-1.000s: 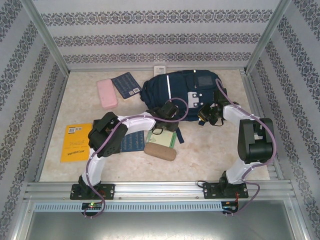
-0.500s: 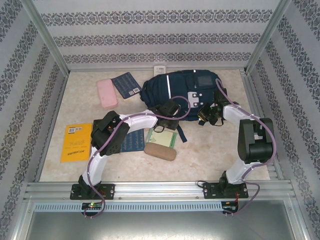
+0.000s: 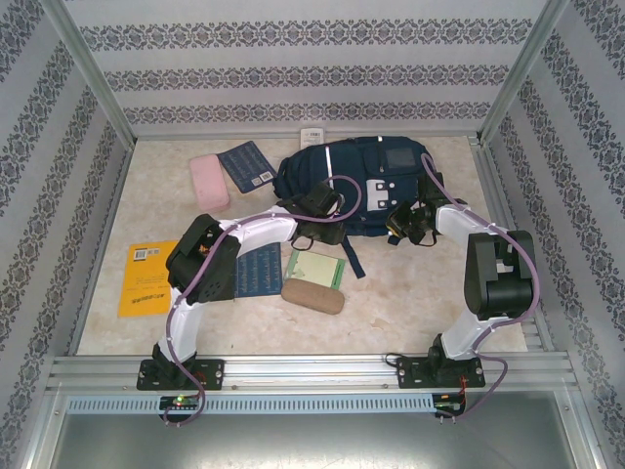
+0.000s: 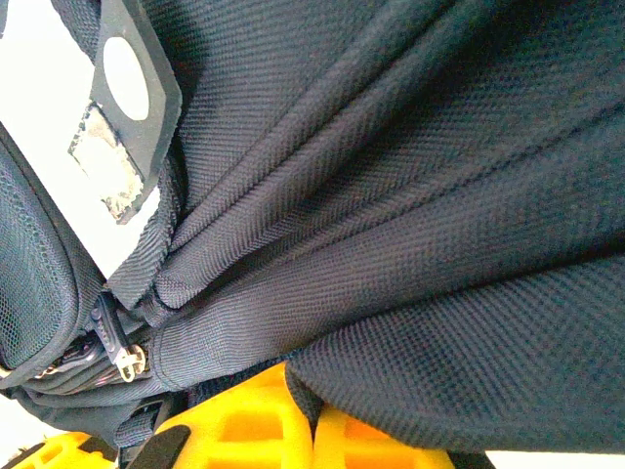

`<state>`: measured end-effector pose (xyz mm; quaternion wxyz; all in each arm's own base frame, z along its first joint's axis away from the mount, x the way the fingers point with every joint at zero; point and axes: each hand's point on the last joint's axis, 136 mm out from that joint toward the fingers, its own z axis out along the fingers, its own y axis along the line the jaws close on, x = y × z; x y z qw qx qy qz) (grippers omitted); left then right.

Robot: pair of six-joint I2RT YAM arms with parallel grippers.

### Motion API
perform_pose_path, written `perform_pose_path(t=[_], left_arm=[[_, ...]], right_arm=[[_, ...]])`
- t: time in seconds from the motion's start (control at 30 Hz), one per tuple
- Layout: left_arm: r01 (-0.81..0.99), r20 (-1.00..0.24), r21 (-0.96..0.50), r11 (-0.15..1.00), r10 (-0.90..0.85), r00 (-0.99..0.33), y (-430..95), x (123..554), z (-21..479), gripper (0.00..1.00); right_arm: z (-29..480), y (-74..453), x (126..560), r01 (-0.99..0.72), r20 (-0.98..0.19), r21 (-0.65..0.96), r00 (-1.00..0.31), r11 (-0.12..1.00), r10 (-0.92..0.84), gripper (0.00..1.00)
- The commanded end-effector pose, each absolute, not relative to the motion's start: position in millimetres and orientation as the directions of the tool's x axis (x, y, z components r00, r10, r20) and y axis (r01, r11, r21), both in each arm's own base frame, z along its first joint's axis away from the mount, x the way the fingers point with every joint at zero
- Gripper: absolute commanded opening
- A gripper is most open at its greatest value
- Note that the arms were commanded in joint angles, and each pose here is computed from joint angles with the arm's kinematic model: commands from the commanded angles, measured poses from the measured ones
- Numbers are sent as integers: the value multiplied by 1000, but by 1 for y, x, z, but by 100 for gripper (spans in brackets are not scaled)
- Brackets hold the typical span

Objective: Pack books, pencil case, and school supplies into a backpack

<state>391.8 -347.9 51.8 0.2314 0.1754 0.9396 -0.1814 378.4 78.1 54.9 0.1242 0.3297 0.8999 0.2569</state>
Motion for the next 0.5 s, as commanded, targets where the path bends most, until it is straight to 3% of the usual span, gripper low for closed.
perform_pose_path(t=[0.0,0.47], left_arm=[[416,-475,-300,858,244,-846,-353,386,53,40],[364,-427,-296,883,219,-877,-367,388,29,39]], right_arm=[[58,81,383,504,-59,570,-763,649,644,0],[56,81,383,508,-55,568,-761,647,646,0]])
